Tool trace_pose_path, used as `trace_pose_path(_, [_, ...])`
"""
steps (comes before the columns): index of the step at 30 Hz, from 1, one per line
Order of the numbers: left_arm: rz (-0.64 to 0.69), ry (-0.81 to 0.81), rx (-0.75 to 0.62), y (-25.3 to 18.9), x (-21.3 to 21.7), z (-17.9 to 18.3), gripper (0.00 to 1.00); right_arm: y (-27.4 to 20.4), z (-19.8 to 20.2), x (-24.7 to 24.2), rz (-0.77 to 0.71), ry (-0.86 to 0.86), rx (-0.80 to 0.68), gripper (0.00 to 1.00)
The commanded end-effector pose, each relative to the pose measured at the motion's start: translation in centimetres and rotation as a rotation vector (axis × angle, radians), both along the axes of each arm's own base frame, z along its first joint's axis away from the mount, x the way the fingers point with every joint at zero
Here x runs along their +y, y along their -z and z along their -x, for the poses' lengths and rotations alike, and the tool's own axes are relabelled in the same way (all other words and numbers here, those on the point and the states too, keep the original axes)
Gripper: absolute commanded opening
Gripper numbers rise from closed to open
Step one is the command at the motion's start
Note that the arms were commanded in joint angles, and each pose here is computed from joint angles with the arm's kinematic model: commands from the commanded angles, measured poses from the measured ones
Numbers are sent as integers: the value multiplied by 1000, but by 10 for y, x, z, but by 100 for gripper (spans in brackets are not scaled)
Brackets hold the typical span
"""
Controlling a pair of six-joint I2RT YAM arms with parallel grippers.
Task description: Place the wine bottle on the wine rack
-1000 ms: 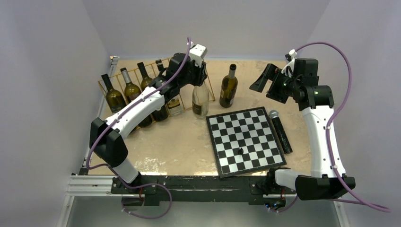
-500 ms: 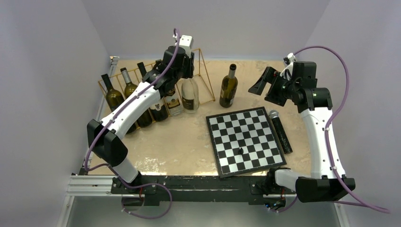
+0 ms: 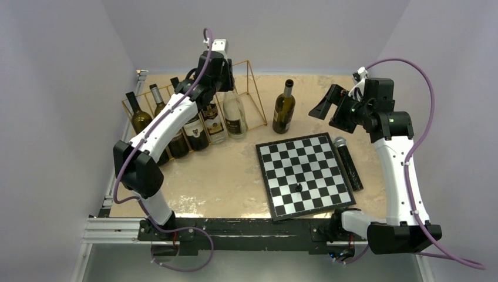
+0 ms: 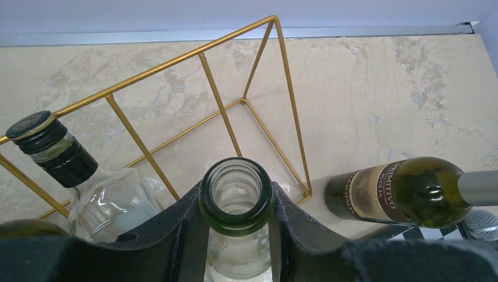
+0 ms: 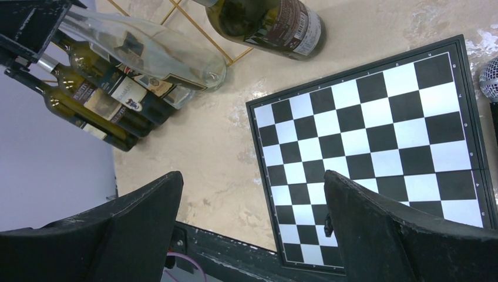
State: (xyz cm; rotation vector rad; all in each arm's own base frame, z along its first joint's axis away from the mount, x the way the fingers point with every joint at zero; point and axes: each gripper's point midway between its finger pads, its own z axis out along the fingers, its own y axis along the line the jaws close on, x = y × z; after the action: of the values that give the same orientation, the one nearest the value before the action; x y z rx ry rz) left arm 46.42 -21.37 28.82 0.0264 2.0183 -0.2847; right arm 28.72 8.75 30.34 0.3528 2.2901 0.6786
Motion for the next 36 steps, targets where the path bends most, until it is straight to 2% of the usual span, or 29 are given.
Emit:
trace_pose_path(1, [163,-13,-178,-73,-1,-21,0,-13,2,0,-7,-2,-46,95])
trace_pose_path(14, [141,-21,-117,-40,9,-53,0,-10,1,-1,0,1,-40,95])
trace_pose_path(20, [97,-18,-118,-18,9,-69,3,-7,0,-1,2,5,-33,95])
trace_pose_path(25, [95,-27,-94,-2,7,-78,10,-7,-1,-2,1,11,-31,95])
trace_pose_path(28, [88,-42,-81,5,9,-82,18,-7,-1,-2,2,15,-30,95])
trace_pose_path(36, [58,-138,-42,25,26,-87,20,-7,-2,-3,2,27,-33,95])
